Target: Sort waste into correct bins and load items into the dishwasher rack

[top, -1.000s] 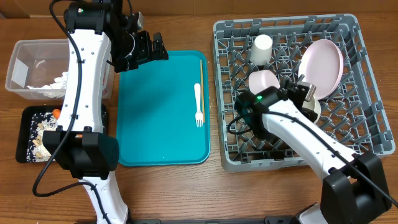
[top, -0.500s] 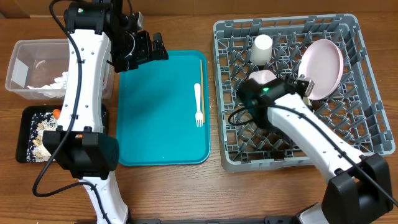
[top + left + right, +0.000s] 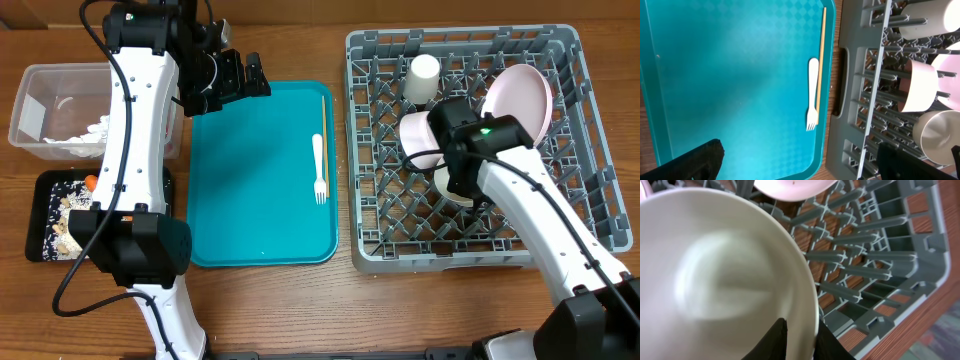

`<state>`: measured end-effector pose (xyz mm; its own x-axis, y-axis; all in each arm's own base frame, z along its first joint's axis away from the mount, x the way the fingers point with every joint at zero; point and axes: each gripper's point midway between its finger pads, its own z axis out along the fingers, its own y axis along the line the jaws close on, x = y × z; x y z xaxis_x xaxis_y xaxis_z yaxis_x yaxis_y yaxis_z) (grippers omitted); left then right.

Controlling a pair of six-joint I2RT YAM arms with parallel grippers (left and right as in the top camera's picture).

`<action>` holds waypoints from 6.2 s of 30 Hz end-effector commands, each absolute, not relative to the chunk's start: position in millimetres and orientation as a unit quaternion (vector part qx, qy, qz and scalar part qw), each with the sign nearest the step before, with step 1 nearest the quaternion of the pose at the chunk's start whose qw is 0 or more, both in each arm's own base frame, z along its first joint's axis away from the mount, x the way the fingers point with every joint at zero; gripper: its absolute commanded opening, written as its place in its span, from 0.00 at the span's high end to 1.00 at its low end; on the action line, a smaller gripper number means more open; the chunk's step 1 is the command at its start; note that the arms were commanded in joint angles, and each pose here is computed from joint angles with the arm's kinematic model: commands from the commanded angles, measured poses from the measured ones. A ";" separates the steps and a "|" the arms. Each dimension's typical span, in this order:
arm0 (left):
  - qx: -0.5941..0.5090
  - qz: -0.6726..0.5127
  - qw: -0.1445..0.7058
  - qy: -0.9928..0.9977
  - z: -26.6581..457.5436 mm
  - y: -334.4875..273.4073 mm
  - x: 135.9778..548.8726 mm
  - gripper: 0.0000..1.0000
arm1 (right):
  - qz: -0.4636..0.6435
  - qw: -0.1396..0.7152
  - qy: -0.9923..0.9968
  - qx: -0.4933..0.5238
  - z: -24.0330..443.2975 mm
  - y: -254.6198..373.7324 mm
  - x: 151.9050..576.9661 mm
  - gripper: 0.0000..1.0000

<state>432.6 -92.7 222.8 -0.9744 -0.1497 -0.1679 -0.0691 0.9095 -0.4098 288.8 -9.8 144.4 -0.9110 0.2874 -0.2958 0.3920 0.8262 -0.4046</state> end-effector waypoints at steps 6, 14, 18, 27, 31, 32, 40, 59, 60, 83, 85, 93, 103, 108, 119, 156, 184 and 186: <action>-0.044 -0.208 0.126 0.969 242.9 -95.3 431.4 0.00 | -0.168 0.088 0.966 0.179 141.1 -7.2 290.2 0.79; -0.044 -0.208 0.126 0.969 242.8 -95.2 431.4 0.00 | -0.152 0.095 0.967 0.179 143.8 -11.5 295.6 0.68; -0.044 -0.208 0.126 0.969 242.9 -95.3 431.4 0.00 | -0.150 0.103 0.964 0.192 150.0 -18.8 300.4 0.62; -0.044 -0.208 0.126 0.969 242.9 -95.3 431.4 0.00 | -0.093 0.093 0.964 0.230 150.6 -30.3 303.8 0.57; -0.044 -0.208 0.126 0.969 242.9 -95.3 431.4 0.00 | 0.024 0.083 0.972 0.217 147.7 -14.5 312.4 0.57; -0.044 -0.208 0.126 0.969 242.8 -95.2 431.4 0.00 | 0.047 0.082 0.971 0.218 148.3 -12.3 313.8 0.57; -0.044 -0.208 0.126 0.969 242.9 -95.3 431.4 0.00 | 0.085 0.072 0.961 0.253 149.2 -28.2 309.2 0.60; -0.044 -0.208 0.126 0.969 242.9 -95.3 431.4 0.00 | 0.083 0.054 0.961 0.257 139.9 -27.3 300.9 0.73; -0.044 -0.208 0.126 0.969 242.9 -95.3 431.4 0.00 | 0.083 0.054 0.961 0.257 139.9 -27.3 300.6 0.74; -0.044 -0.208 0.126 0.969 242.9 -95.3 431.4 0.00 | 0.081 0.046 0.962 0.258 130.8 -27.1 296.8 0.76; -0.044 -0.208 0.126 0.969 242.9 -95.3 431.4 0.00 | 0.081 0.048 0.962 0.258 130.3 -27.3 297.6 0.80; -0.044 -0.208 0.126 0.969 242.9 -95.3 431.4 0.00 | 0.069 0.049 0.962 0.259 130.1 -31.4 297.1 0.88; -0.044 -0.208 0.126 0.969 242.8 -95.2 431.4 0.00 | 0.029 0.057 0.963 0.261 155.7 -45.0 295.4 0.96; -0.044 -0.208 0.126 0.969 242.9 -95.3 431.4 0.00 | -0.071 0.086 0.949 0.296 214.9 -79.7 286.4 0.96; -0.044 -0.208 0.126 0.969 242.9 -95.3 431.4 0.00 | -0.215 0.210 0.888 0.349 302.8 -92.5 271.7 0.96; -0.044 -0.208 0.126 0.969 242.9 -95.3 431.4 0.00 | -0.463 0.358 0.803 0.112 241.4 2.5 274.8 0.96; -0.044 -0.208 0.126 0.969 242.9 -95.4 431.4 0.00 | -0.515 0.259 0.816 0.050 181.9 15.9 281.4 0.96; -0.044 -0.208 0.126 0.969 242.9 -95.3 431.4 0.00 | -0.512 0.251 0.819 0.052 179.1 15.5 278.7 0.96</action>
<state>432.9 -92.8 222.9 -0.9741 -0.1497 -0.1694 -0.0685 0.9095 -0.4100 283.5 15.4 184.7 -0.8630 -0.1938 -0.4666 0.3398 0.4610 -0.8198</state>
